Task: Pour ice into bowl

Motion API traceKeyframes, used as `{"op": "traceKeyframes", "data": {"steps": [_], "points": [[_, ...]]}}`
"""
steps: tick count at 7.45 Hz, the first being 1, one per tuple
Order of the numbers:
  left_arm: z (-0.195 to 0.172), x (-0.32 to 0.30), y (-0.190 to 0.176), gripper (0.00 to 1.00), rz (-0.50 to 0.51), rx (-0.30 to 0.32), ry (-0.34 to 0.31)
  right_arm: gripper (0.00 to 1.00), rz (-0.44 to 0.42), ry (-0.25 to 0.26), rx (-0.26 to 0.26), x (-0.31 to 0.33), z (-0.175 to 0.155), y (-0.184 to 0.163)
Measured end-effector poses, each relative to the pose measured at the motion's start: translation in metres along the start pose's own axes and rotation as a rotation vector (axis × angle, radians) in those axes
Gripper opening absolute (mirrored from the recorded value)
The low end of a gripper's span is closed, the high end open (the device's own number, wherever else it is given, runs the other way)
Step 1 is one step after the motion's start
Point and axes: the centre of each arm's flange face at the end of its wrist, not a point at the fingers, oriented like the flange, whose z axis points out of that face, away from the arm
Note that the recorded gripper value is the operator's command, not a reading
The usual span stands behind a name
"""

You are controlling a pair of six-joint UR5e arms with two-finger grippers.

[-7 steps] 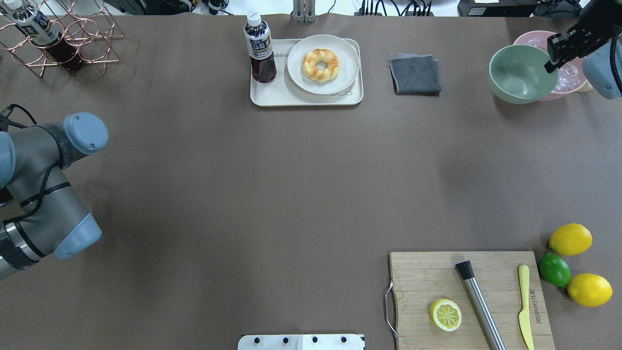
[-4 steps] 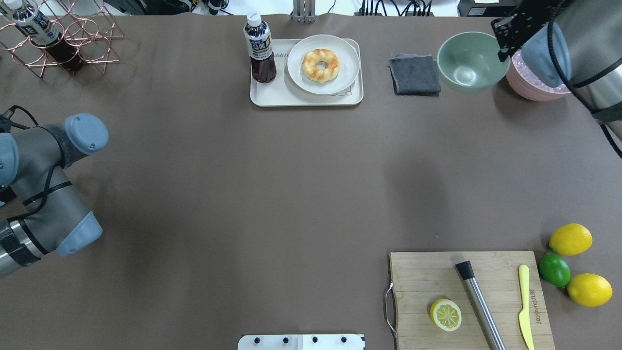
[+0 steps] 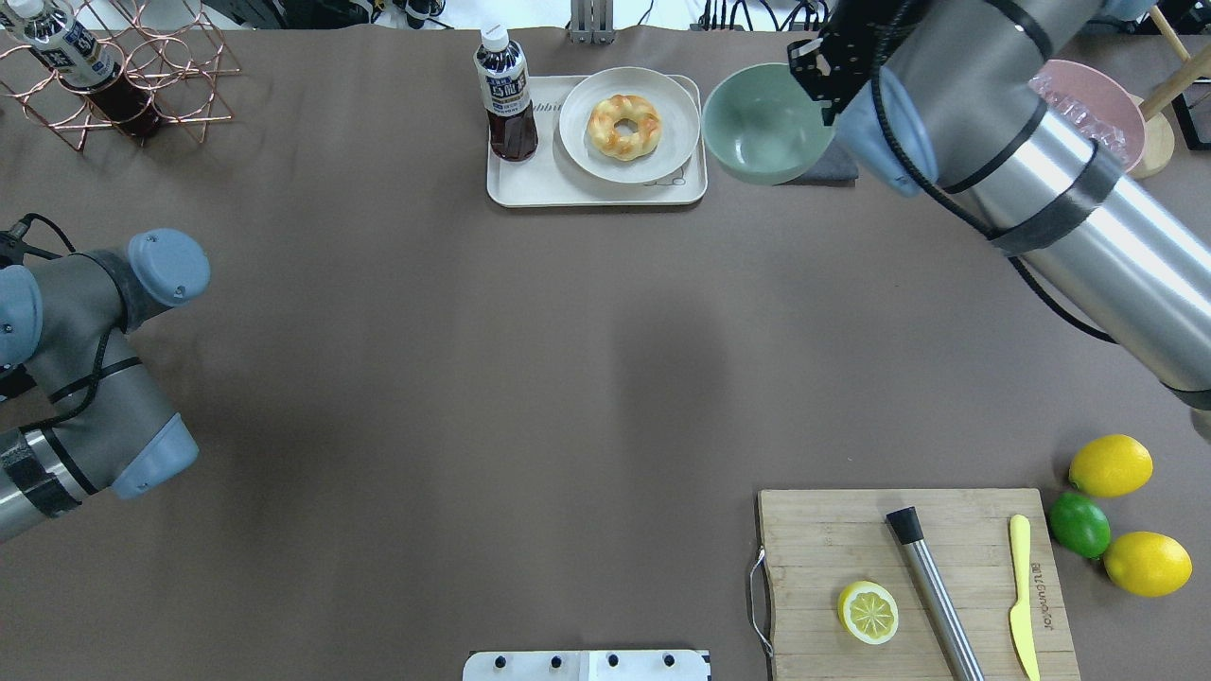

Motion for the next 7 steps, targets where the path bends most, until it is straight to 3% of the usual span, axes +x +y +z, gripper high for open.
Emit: {"op": "traceKeyframes", "data": {"steps": [4,7], "points": [[0.005,0.0,0.003,0.97,-0.02,0.005,-0.01,0.0,0.031,-0.012,0.034,-0.193,0.011,0.052],[0.006,-0.009,0.018,0.97,-0.039,0.011,-0.01,0.0,0.019,-0.023,0.065,-0.305,0.028,0.099]]}}
